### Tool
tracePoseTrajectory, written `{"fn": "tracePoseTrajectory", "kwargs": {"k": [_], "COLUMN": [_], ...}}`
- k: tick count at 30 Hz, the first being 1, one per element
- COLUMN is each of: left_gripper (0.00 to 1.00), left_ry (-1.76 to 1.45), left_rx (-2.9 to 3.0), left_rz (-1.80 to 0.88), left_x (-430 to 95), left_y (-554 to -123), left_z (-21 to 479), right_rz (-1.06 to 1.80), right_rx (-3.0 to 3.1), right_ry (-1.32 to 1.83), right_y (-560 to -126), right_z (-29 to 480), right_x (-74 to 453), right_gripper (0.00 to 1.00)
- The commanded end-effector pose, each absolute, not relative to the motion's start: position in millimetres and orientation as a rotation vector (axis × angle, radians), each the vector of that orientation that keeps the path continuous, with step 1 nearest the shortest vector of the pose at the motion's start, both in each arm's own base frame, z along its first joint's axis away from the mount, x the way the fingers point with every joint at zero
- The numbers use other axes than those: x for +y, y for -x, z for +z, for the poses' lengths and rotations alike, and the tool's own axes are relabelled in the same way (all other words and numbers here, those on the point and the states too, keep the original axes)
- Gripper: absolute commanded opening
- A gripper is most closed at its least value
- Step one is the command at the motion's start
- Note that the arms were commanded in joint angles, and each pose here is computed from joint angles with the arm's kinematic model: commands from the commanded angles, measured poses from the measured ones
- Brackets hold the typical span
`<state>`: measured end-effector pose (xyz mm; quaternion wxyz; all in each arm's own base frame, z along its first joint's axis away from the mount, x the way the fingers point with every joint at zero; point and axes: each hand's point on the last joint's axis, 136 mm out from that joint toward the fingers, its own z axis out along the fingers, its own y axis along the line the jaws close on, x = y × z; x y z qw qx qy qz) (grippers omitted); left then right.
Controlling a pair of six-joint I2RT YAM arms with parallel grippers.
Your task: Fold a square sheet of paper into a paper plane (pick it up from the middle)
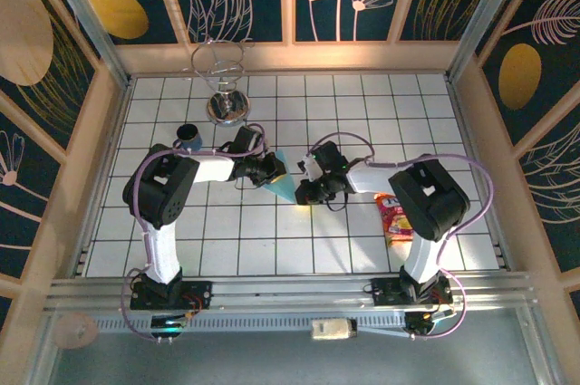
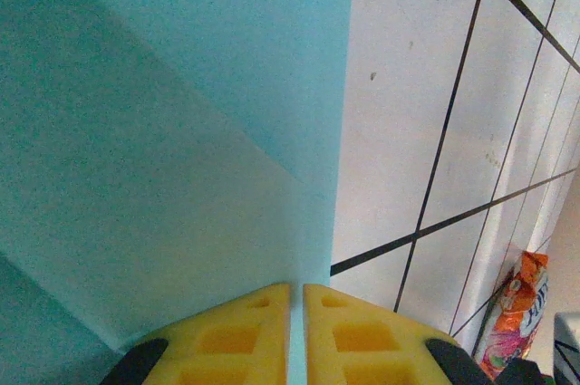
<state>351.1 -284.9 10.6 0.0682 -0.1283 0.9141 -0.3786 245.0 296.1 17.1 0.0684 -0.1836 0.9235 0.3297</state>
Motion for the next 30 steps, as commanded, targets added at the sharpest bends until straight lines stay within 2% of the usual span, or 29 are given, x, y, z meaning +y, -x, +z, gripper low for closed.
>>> {"fn": "tracePoseTrajectory", "kwargs": {"k": [1, 11, 21, 30], "left_gripper": [0.13, 0.13, 0.13, 0.13], "left_ry": [0.569, 0.508, 0.49, 0.358], "left_rx": [2.945, 2.888, 2.873, 2.786], "left_rz": [-0.722, -0.845, -0.903, -1.004], "left_x": [-230, -247, -253, -268], "left_y": [-322, -337, -337, -353], "left_z": [-67, -44, -36, -1], "right_rz": [0.921, 1.066, 1.043, 0.901], "right_rx": [2.957, 2.64, 2.701, 2.836], "right_ry": [0.537, 0.41, 0.382, 0.371], "right_y": [-204, -266, -288, -276], "right_z": [2, 72, 42, 3], "right_x": [269, 307, 327, 308], "right_gripper": [0.0, 0.0, 0.0, 0.0]}}
